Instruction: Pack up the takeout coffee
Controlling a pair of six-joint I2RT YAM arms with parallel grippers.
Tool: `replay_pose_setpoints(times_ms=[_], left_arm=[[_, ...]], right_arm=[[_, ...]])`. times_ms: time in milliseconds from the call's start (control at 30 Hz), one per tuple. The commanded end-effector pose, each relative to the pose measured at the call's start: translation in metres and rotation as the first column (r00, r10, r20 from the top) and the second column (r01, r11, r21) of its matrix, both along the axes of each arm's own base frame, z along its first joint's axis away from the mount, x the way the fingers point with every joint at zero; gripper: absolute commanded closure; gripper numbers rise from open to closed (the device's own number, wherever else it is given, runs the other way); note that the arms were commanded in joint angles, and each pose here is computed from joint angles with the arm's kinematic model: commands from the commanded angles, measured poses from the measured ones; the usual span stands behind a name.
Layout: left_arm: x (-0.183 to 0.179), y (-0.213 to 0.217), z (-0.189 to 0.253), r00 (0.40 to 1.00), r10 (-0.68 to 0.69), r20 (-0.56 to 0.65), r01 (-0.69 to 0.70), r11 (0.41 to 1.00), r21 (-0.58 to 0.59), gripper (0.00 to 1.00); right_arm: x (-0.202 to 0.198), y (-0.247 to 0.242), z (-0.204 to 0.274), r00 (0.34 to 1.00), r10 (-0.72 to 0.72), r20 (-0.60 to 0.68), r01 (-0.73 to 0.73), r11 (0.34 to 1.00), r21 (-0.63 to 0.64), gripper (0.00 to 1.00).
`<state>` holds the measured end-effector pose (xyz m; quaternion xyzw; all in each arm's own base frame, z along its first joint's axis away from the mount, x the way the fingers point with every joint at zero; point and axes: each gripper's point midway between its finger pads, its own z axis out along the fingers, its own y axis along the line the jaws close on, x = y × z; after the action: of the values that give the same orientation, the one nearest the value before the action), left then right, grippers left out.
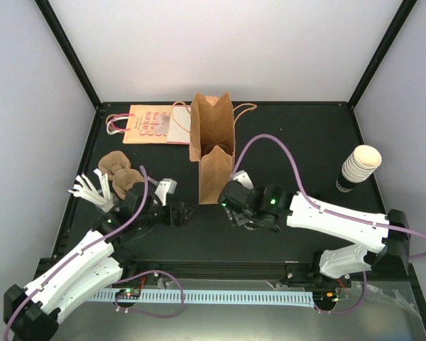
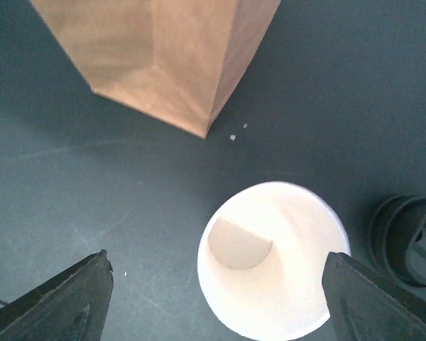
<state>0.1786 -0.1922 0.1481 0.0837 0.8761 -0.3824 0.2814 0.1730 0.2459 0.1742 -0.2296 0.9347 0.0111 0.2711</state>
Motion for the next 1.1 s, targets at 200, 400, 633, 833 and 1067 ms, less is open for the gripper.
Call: replay_pose_setpoints(times_ms=[200, 400, 633, 833, 1067], left_arm=[[0.02, 0.035, 0.053, 0.968, 0.196, 0.158, -0.205, 0.978, 0.04, 0.01], [0.019, 0.03, 0.054, 0.97, 0.174, 0.169, -0.178, 0.984, 0.005, 0.01], [0.015, 0.021, 0.048, 0.978, 0.129, 0.167, -0.127, 0.992, -0.023, 0.01], [0.009, 0.01, 0.04, 0.988, 0.069, 0.141, -0.063, 0.997, -0.044, 0.01], [0.007, 0.006, 0.033, 0.99, 0.043, 0.133, -0.037, 0.998, -0.052, 0.01]], right_arm=[[0.051, -0.065, 0.042, 0.96, -0.272, 0.066, 0.255, 0.947, 0.194, 0.0], [0.065, -0.123, -0.014, 0.902, -0.418, -0.105, 0.43, 0.888, 0.165, 0.0], [0.071, -0.148, -0.056, 0.838, -0.491, -0.239, 0.531, 0.836, 0.142, 0.0], [0.08, -0.153, -0.077, 0.804, -0.497, -0.327, 0.581, 0.774, 0.251, 0.0], [0.087, -0.173, -0.097, 0.756, -0.559, -0.341, 0.641, 0.738, 0.209, 0.0]])
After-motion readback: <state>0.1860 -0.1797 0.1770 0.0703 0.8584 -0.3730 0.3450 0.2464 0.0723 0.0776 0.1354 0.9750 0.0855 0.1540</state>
